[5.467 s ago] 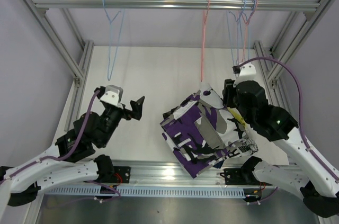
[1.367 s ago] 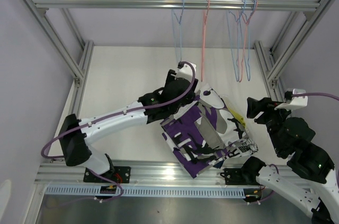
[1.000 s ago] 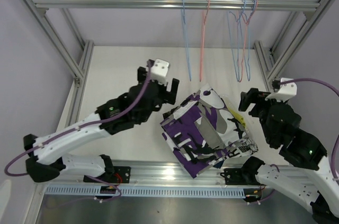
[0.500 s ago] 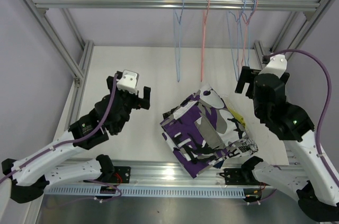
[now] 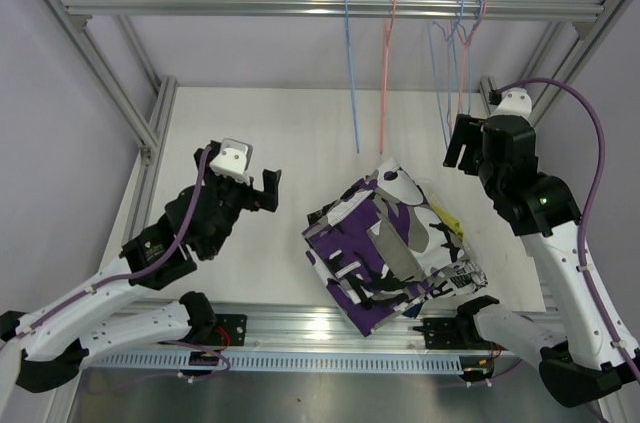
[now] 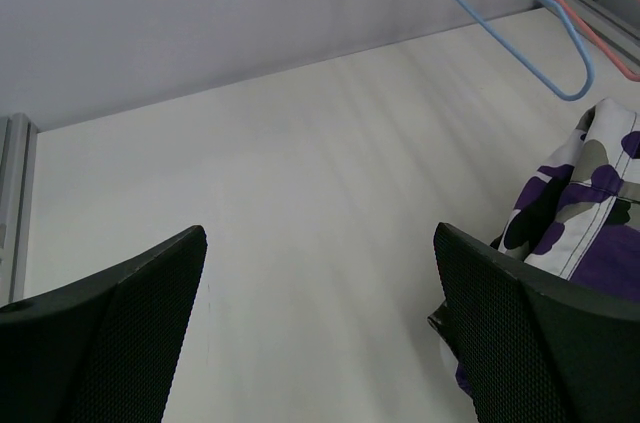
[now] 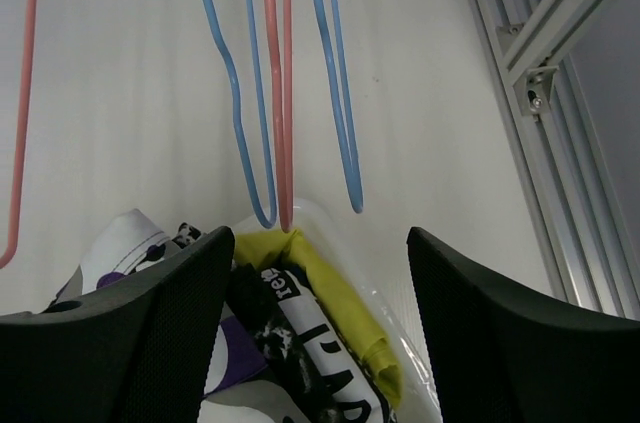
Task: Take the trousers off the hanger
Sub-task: Move the hanger to the clothesline.
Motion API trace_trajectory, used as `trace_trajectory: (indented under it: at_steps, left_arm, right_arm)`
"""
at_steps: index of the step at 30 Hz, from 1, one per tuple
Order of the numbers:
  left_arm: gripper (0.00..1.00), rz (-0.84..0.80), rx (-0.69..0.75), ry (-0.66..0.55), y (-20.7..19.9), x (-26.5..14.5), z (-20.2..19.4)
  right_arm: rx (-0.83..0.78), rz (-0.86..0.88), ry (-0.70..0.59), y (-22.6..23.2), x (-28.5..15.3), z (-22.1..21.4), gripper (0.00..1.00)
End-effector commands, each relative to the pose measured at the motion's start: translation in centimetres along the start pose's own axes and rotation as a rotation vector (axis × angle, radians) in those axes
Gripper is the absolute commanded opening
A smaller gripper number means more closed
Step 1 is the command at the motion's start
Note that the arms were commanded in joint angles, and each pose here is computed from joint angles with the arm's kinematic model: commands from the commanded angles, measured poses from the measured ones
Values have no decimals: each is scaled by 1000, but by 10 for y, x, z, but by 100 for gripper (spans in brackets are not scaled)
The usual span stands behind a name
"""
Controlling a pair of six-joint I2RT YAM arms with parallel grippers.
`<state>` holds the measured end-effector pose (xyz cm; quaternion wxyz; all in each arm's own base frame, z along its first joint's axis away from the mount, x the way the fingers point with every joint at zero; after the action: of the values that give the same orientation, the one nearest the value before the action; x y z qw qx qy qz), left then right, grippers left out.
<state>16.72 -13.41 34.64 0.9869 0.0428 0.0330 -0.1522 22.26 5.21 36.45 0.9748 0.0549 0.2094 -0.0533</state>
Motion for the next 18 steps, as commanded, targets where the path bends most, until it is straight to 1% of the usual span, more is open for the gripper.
trace_trajectory:
  at_steps: [1, 8, 18]
  left_arm:
    - [100, -13, -14, -37, 2, -3, 8]
    - [99, -15, -8, -30, 2, -2, 5]
    - [99, -16, -10, -30, 2, -2, 5]
  right_arm:
    - [12, 37, -31, 3, 5, 4, 73]
    - [22, 31, 7, 1, 22, -6, 73]
    - [29, 71, 17, 9, 36, -2, 73]
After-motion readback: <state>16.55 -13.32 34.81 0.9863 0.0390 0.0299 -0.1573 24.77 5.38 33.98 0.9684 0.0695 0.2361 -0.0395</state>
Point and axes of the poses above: each gripper's point midway between its finger pads, its own x axis out along the fingers, its own y axis along the line the jaws close on, z = x × y, the point moved 7 cm from there along -x, back along the fingers, and after that the axes turned 1 degree about x, right-handed, at the moved point
